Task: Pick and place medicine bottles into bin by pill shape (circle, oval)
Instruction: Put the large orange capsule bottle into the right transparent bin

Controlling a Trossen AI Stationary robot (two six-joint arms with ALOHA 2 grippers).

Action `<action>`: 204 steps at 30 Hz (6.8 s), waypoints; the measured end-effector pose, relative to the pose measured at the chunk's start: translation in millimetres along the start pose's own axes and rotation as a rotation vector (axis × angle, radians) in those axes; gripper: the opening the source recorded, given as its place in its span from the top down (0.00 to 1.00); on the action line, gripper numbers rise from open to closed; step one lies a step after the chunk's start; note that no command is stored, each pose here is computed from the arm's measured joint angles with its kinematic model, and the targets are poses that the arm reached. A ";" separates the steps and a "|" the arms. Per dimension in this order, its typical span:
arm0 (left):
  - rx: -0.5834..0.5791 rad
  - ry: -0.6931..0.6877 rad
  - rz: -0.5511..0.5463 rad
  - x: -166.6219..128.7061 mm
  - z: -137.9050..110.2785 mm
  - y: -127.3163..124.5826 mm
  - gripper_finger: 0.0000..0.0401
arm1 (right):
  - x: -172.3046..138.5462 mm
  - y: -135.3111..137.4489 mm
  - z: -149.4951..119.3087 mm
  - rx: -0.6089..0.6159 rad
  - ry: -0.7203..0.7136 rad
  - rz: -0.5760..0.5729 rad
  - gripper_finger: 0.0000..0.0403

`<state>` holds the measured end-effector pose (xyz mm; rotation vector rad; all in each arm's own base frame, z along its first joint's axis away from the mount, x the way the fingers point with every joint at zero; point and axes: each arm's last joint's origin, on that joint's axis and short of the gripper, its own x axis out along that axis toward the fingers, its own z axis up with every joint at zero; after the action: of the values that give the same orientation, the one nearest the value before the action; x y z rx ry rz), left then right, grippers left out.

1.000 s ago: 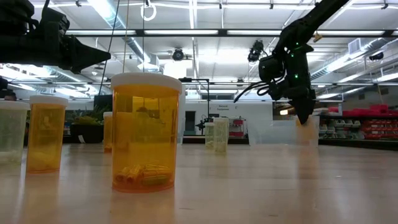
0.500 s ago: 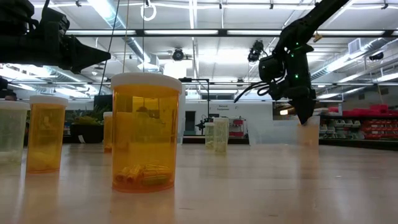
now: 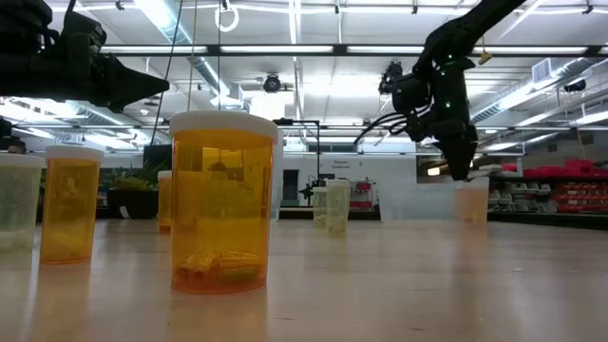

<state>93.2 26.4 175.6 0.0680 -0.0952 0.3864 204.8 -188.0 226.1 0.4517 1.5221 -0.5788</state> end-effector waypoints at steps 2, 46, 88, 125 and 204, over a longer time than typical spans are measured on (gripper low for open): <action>0.000 0.000 0.000 0.0 0.1 0.0 0.94 | -5.2 4.0 3.5 -0.015 -0.024 -0.001 0.28; 0.000 0.000 0.000 0.0 0.0 0.0 0.91 | -31.5 189.2 8.2 -0.456 -0.772 0.130 0.30; -0.586 0.363 -0.187 35.3 10.1 -12.5 0.88 | 4.8 113.2 -138.2 -0.183 -1.258 0.379 0.30; 0.018 1.155 -0.335 85.9 -1.0 -93.5 0.35 | 7.7 115.5 -142.7 -0.205 -1.222 0.373 0.30; 0.027 0.875 -0.214 166.4 8.3 -105.7 0.56 | 17.0 140.3 -124.7 -0.231 -1.231 0.408 0.30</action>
<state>286.1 -9.9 196.4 -0.0684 0.7758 0.1776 190.9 -2.4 196.4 0.1368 0.2876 -0.2391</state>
